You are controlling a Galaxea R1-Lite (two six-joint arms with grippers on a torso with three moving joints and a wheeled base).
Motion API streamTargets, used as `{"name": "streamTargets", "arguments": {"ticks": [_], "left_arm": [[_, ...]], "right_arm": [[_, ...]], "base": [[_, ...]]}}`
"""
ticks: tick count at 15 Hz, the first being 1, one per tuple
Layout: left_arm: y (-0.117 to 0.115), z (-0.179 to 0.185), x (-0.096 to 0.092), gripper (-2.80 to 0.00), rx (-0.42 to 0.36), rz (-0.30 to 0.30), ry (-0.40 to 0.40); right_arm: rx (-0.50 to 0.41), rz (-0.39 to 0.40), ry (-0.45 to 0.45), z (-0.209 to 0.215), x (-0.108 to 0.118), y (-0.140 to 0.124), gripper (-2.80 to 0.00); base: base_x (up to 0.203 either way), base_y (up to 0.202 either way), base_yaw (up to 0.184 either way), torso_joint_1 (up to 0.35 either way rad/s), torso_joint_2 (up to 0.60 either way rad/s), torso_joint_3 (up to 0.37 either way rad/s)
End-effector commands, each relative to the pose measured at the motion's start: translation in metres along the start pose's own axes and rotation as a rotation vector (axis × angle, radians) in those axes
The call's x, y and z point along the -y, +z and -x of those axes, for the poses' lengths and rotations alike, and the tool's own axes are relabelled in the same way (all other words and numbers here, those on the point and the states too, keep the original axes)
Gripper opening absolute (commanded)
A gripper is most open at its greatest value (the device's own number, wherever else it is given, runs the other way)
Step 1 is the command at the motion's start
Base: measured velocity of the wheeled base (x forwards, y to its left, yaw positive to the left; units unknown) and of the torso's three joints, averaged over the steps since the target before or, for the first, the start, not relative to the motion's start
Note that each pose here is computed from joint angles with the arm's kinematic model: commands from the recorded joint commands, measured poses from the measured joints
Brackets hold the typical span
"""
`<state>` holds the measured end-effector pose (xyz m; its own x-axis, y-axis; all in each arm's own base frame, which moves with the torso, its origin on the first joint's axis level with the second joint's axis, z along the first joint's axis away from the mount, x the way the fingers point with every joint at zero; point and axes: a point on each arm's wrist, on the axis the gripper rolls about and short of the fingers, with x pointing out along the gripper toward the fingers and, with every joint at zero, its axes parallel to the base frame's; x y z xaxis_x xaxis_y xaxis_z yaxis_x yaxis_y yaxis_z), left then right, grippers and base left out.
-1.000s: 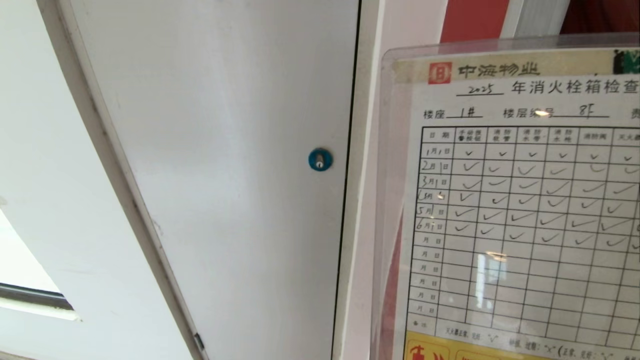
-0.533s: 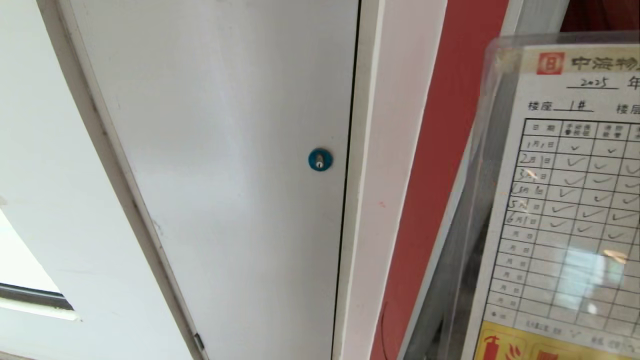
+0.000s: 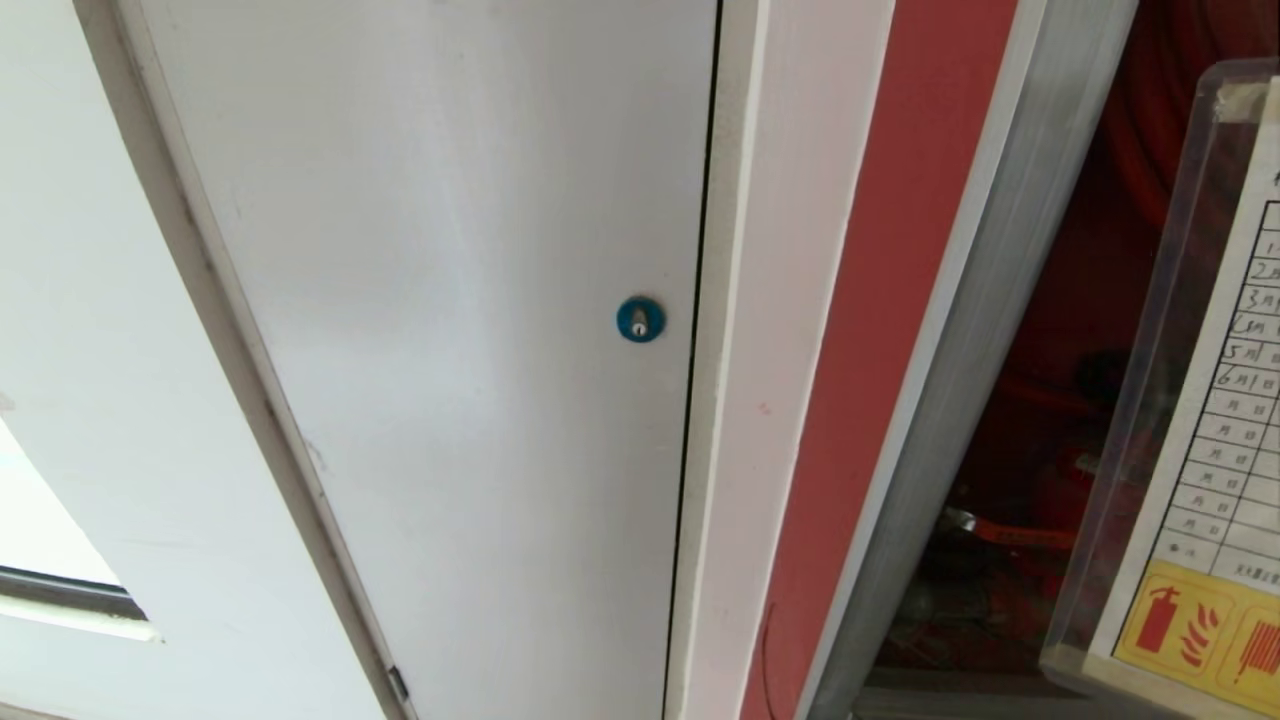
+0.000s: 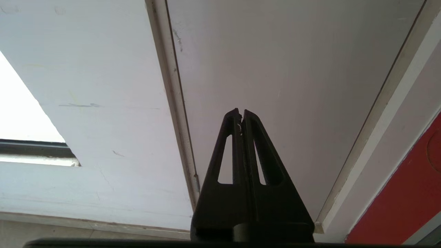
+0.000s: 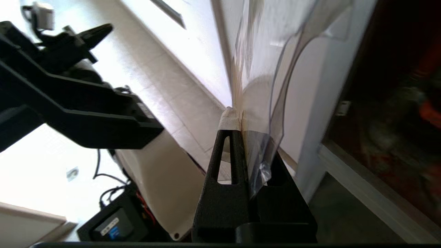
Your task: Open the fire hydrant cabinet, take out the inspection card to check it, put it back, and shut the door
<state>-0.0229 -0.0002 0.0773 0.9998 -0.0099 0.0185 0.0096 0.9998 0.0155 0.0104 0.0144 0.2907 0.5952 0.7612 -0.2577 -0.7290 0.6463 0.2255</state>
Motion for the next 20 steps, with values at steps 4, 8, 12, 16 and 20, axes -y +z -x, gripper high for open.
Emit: {"name": "streamTargets", "arguments": {"ticks": [4, 8, 12, 16, 20], "left_arm": [[-0.002, 0.000, 0.000, -2.80, -0.005, 0.000, 0.001], [-0.002, 0.000, 0.000, -2.80, -0.005, 0.000, 0.001], [-0.002, 0.000, 0.000, -2.80, -0.005, 0.000, 0.000], [-0.002, 0.000, 0.000, -2.80, -0.005, 0.000, -0.001], [-0.002, 0.000, 0.000, -2.80, -0.006, 0.000, 0.001]], "right_arm": [[0.028, 0.012, -0.198, 0.015, 0.000, 0.010, -2.80], [-0.057, 0.059, -0.475, 0.008, 0.006, 0.017, -2.80], [-0.083, 0.204, -0.696, 0.009, 0.008, 0.031, -2.80], [-0.155, 0.387, -0.820, 0.012, 0.008, 0.039, -2.80], [-0.311, 0.559, -0.941, 0.010, 0.012, 0.040, -2.80]], "base": [[0.000, 0.000, 0.000, 0.000, 0.00, 0.000], [0.000, 0.000, 0.000, 0.000, 0.00, 0.000], [0.000, 0.000, 0.000, 0.000, 0.00, 0.000], [0.000, 0.000, 0.000, 0.000, 0.00, 0.000], [0.000, 0.000, 0.000, 0.000, 0.00, 0.000]]}}
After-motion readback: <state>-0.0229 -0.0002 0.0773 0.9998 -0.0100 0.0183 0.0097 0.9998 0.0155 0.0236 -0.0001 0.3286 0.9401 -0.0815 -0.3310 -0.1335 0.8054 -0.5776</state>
